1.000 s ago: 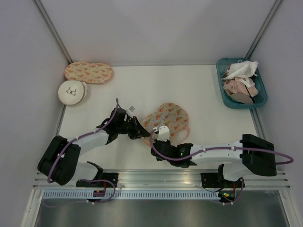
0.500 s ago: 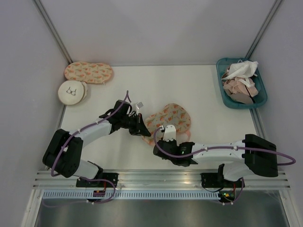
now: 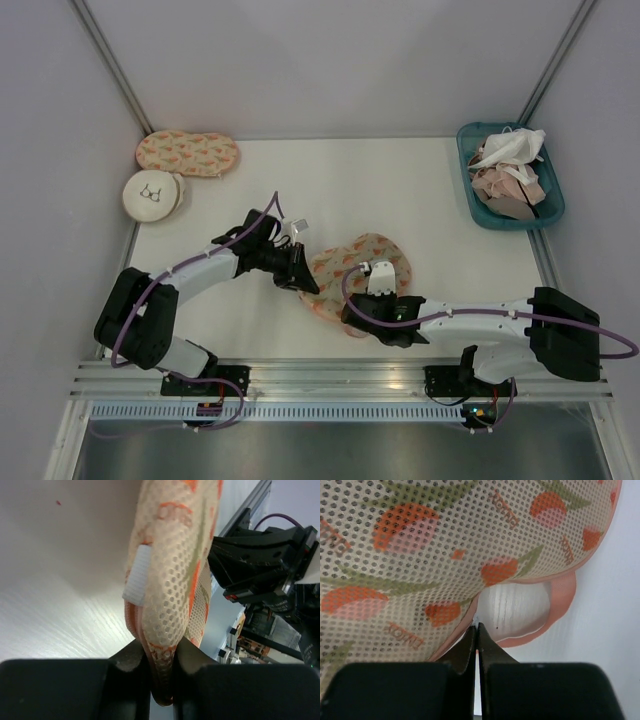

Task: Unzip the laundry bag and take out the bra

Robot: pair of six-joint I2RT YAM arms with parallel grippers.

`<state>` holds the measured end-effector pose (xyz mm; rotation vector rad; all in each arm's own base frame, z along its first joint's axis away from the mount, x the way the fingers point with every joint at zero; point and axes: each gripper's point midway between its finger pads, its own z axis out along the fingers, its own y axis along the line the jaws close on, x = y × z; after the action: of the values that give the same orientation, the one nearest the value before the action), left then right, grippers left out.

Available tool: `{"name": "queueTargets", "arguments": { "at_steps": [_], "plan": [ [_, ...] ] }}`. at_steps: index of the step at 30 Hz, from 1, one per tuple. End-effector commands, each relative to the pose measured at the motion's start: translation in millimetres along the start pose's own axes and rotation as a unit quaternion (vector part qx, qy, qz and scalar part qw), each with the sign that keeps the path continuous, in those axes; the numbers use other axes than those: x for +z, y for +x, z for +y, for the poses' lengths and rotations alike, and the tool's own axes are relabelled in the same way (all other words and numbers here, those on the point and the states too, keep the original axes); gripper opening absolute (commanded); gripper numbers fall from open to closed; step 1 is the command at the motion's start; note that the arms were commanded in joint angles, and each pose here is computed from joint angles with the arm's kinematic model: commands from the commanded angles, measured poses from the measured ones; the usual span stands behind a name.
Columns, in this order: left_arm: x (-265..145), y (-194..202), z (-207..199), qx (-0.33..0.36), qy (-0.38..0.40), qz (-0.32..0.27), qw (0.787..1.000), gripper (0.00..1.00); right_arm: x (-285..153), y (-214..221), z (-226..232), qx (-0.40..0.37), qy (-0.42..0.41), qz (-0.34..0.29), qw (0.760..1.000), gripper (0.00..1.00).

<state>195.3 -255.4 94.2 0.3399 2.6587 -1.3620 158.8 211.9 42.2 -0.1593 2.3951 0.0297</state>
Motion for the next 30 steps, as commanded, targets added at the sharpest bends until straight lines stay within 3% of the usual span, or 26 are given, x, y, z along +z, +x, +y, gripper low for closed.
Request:
{"name": "queueTargets", "arguments": {
  "at_steps": [1, 2, 4, 5, 7, 8, 14, 17, 19, 21, 24, 27, 28, 30],
  "plan": [
    [-6, -8, -32, 0.055, 0.076, 0.004, 0.996, 0.23, 3, -2, -10, -0.008, 0.014, -0.009, 1.000, 0.00],
    [-6, -10, -32, 0.055, 0.077, 0.002, 0.996, 0.50, 4, -1, -9, -0.009, 0.015, -0.008, 1.000, 0.01],
    [-6, -16, -35, 0.058, 0.078, -0.006, 0.995, 0.68, 5, -2, -7, -0.009, 0.015, -0.009, 1.000, 0.01],
    [-6, -18, -35, 0.057, 0.075, -0.008, 0.995, 0.83, 6, -2, -7, -0.010, 0.016, -0.007, 1.000, 0.01],
    [-4, -32, -28, 0.056, 0.041, -0.029, 0.997, 0.88, 7, -4, -4, -0.009, 0.015, -0.008, 1.000, 0.00],
    [-5, -33, -22, 0.048, 0.021, -0.032, 0.998, 0.96, 6, -4, -3, -0.009, 0.014, -0.009, 1.000, 0.01],
    [-23, -47, 12, -0.003, -0.115, -0.116, 0.987, 0.98, 5, -9, 5, -0.001, 0.001, -0.010, 1.000, 0.00],
    [-46, -29, 34, -0.022, -0.180, -0.166, 0.969, 0.98, 4, -9, 11, 0.002, -0.010, -0.007, 1.000, 0.00],
    [-56, -3, 58, -0.053, -0.228, -0.169, 0.957, 0.99, 5, -8, 22, 0.007, -0.033, -0.003, 0.999, 0.00],
    [-67, 19, 56, -0.073, -0.219, -0.192, 0.954, 0.99, 5, -8, 31, 0.007, -0.053, 0.001, 0.999, 0.01],
    [-70, 41, 33, -0.103, -0.140, -0.220, 0.960, 0.99, 3, -5, 63, 0.003, -0.127, 0.013, 0.992, 0.00],
    [-70, 56, 13, -0.128, -0.071, -0.223, 0.964, 0.99, -13, -2, 116, 0.002, -0.255, 0.033, 0.966, 0.00],
    [-70, 60, 5, -0.131, -0.051, -0.216, 0.966, 0.99, -24, -14, 141, 0.018, -0.314, 0.017, 0.949, 0.00],
    [-71, 63, -5, -0.149, -0.023, -0.217, 0.964, 0.99, -40, -6, 168, 0.008, -0.383, 0.046, 0.923, 0.00]
  ]
}}
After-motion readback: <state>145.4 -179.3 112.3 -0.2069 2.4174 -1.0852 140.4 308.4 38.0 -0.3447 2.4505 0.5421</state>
